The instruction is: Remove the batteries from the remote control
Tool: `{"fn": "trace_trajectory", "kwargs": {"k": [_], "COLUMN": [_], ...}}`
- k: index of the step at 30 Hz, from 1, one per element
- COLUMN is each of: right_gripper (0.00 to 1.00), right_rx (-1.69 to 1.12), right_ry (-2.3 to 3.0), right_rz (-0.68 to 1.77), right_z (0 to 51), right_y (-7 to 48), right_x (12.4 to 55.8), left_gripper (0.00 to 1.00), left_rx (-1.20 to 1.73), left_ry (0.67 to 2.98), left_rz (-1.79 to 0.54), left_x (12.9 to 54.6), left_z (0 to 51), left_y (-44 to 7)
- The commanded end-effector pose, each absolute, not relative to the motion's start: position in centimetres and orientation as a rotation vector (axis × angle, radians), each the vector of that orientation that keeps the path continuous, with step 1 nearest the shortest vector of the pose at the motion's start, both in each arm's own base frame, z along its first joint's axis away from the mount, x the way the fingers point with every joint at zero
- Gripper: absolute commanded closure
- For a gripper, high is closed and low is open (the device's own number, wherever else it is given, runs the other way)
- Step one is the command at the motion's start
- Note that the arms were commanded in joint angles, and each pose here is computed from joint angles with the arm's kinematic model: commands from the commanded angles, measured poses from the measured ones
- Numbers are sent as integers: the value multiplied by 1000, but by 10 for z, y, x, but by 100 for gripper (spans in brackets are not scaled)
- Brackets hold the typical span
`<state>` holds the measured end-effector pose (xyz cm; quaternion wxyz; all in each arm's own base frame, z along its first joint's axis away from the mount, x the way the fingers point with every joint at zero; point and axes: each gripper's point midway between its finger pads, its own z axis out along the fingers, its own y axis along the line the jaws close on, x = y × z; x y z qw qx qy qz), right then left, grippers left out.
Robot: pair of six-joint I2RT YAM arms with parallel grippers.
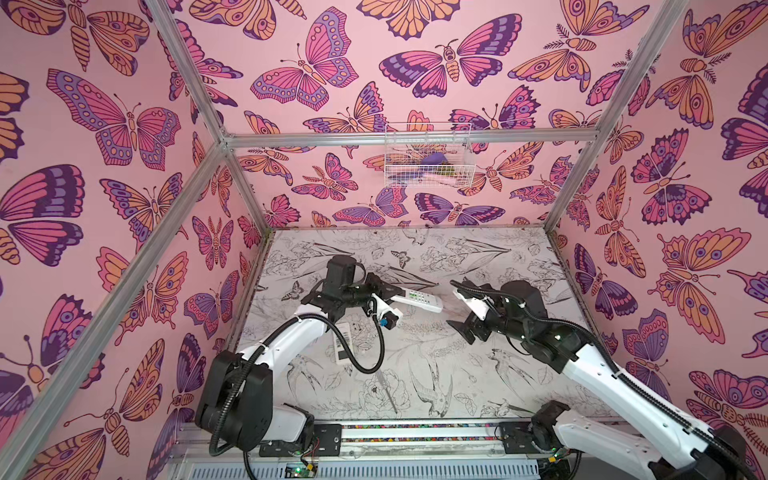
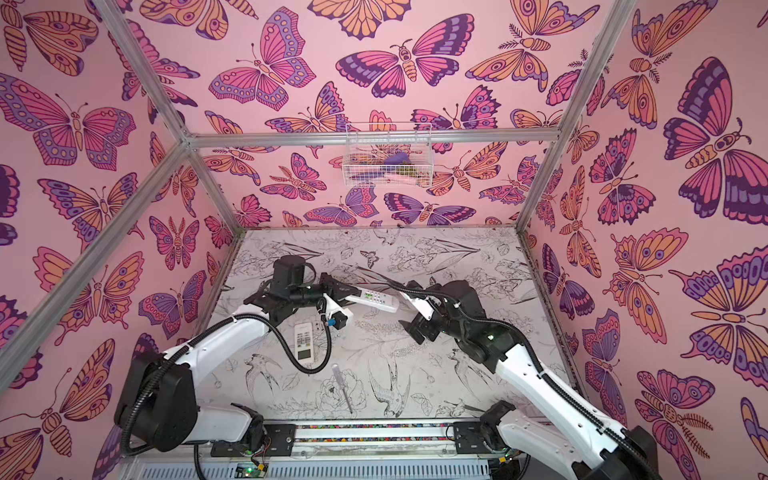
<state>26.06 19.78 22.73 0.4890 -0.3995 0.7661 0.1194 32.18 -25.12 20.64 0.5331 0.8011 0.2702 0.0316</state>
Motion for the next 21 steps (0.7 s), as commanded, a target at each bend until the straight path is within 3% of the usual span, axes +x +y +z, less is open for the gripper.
{"fn": "trace_trajectory", "kwargs": {"k": [1,8,13,21], "right_gripper": [0,0,0,0], "right_rx": [-755,-400,-330,-295], "right_ry": [1807,1852,1954,1970], "right_rz": [201,187,235,332], "right_z": [250,254,242,245], "right_y": [180,151,156,166], "right_x": [280,296,303,305], "left_gripper": [100,100,100,100], "left_rx": [1923,1822,1708,1446], "left_ry": [912,1321,1615,1891], "left_rz": [-64,-267,-429,-613], "left_x": [320,322,322,319], "left_z": [199,217,225,241], "left_y": [-243,-238,-236,-237]}}
